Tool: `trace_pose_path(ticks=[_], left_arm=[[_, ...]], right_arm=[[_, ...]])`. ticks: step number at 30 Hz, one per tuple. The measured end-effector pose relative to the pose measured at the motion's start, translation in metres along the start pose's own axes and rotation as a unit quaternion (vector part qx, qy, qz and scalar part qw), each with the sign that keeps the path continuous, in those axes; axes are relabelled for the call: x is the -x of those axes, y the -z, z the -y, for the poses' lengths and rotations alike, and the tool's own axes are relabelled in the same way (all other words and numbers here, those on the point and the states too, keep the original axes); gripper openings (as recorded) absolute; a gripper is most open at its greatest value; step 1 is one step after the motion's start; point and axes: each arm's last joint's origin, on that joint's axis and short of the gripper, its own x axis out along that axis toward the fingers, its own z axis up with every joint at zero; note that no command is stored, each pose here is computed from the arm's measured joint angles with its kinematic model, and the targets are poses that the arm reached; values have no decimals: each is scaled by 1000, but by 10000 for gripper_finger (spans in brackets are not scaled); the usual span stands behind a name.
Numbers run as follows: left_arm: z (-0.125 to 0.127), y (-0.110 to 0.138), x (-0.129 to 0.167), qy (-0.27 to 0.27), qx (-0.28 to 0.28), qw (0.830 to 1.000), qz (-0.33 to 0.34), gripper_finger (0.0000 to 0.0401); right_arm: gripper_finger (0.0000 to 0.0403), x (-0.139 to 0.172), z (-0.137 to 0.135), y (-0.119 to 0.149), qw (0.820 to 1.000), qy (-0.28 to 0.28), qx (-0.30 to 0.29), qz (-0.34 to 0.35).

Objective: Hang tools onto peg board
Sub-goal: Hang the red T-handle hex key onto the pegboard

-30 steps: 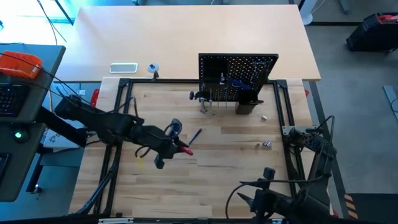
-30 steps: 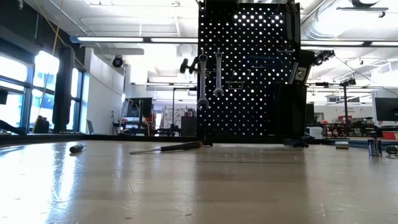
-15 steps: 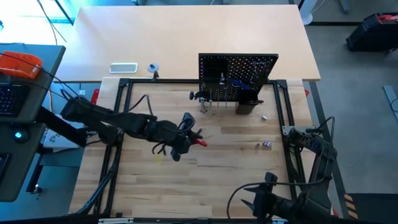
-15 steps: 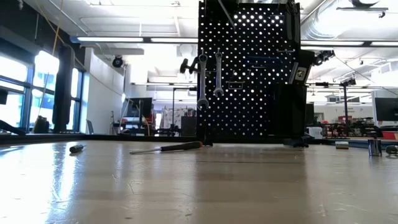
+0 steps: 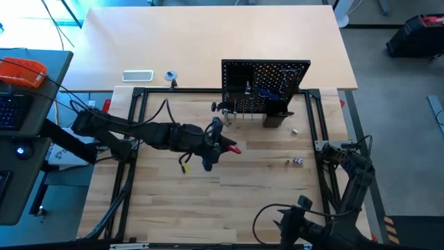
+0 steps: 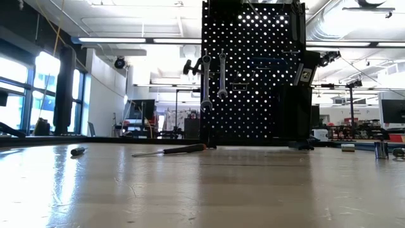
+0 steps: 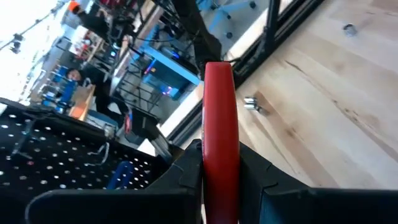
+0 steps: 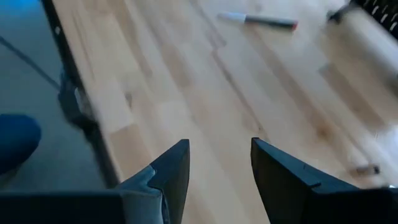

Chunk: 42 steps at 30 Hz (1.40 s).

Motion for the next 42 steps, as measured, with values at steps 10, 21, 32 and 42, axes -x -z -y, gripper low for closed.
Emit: trace_pose_path(ticks=[10, 21, 32, 42], left_arm=[[5, 9, -6, 71, -5, 997, 12, 42], [22, 4, -8, 105, 0, 994, 7, 42], [29, 2, -7, 125, -6, 992, 1, 42], [29, 1, -6, 137, -6, 990, 17, 42]], right_arm=[[165, -9, 2, -21, 979, 39, 54, 193], [165, -41, -5, -90, 951, 92, 198, 219], [165, -68, 4, -125, 947, 122, 212, 208], [165, -93, 21, -147, 959, 127, 199, 159]])
